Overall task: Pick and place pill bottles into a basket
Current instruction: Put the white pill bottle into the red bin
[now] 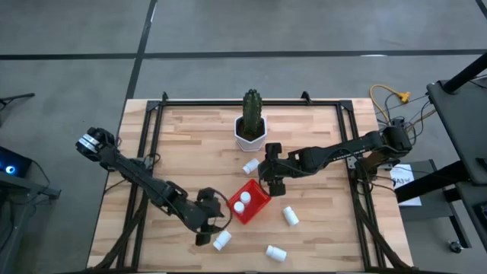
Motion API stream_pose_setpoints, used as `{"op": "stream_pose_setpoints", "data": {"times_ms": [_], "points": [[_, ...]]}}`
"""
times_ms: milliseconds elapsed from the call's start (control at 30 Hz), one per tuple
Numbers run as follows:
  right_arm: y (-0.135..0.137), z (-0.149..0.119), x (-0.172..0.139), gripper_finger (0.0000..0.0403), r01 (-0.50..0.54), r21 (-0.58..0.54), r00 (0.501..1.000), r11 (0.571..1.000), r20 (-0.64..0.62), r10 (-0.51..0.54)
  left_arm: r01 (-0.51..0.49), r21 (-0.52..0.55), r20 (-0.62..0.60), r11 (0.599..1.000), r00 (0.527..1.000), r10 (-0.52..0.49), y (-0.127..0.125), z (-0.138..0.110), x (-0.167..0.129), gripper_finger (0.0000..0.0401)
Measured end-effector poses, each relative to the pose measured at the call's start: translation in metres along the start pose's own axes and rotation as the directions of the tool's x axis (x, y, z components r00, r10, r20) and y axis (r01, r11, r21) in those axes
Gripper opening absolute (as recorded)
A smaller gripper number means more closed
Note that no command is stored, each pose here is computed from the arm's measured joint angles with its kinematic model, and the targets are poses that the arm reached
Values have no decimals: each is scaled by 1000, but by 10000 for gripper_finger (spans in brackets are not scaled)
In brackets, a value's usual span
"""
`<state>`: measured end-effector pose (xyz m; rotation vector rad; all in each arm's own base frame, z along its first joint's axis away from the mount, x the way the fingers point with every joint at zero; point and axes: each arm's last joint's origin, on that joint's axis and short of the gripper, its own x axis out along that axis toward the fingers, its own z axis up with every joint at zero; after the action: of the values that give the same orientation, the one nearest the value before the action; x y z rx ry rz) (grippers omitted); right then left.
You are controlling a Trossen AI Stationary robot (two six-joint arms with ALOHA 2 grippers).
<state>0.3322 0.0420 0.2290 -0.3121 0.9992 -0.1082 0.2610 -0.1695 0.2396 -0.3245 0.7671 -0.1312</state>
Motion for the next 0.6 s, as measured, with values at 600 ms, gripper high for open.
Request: {"op": "stream_pose_setpoints", "data": {"times_ms": [600], "points": [[-3, 1, -7, 219, 1, -49, 1000, 999, 7, -1, -180, -156, -170, 971, 973, 153, -15, 3, 16, 202]]}}
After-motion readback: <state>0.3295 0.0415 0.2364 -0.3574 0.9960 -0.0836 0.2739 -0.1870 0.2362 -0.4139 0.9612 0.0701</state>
